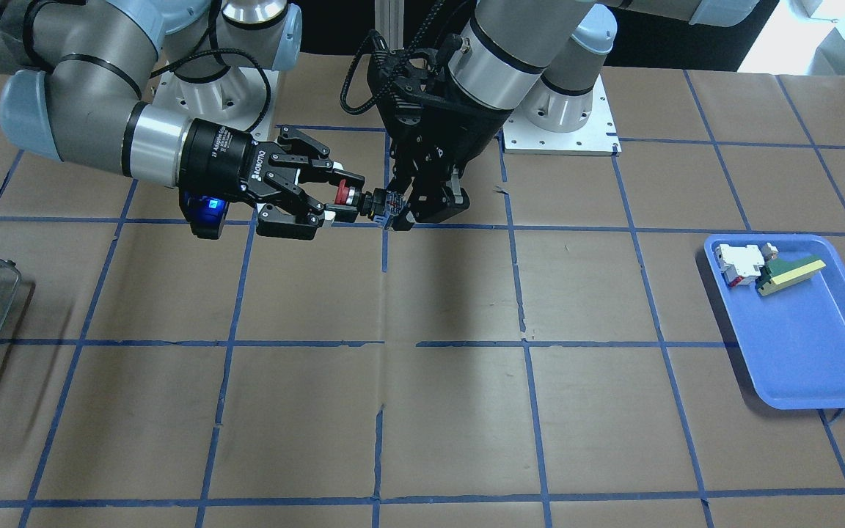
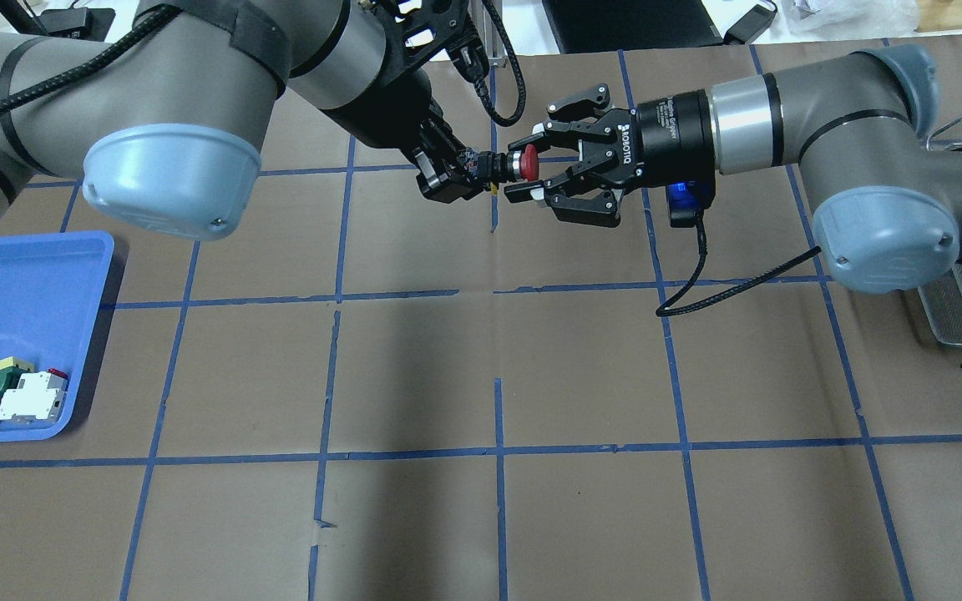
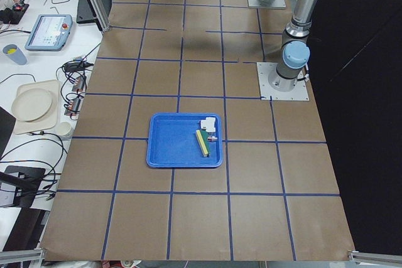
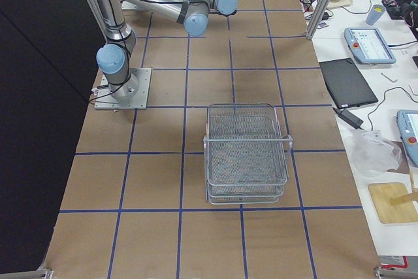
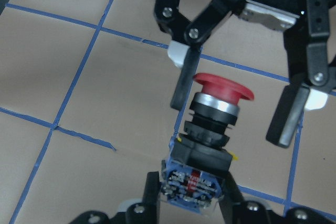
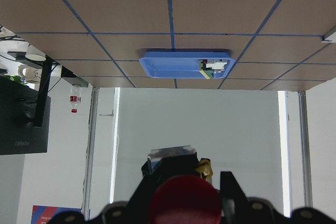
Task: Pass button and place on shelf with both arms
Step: 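Close the right gripper around the button's red cap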
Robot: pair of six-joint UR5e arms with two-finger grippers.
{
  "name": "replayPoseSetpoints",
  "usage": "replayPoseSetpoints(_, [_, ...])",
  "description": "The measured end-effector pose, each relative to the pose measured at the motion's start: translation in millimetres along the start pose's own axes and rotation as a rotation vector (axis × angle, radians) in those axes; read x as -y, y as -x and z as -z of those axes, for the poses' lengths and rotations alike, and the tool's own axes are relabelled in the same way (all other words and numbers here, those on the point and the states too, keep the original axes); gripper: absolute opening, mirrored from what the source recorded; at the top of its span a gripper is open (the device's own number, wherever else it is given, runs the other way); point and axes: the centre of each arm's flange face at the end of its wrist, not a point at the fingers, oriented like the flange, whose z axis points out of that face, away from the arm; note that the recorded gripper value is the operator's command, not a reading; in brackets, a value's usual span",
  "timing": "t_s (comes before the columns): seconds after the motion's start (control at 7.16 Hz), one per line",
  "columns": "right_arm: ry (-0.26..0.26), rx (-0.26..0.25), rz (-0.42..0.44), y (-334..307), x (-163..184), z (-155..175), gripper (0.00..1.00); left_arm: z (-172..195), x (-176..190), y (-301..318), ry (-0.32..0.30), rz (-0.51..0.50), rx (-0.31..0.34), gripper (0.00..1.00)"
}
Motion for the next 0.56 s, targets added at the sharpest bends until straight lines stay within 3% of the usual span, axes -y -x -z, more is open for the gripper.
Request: replayPoseSetpoints(0.56, [-0.002, 0.003, -0.001, 0.8, -0.4, 1.8, 0.04, -1.5, -0.2, 1.3, -0.001, -0.002, 0.003, 0.48])
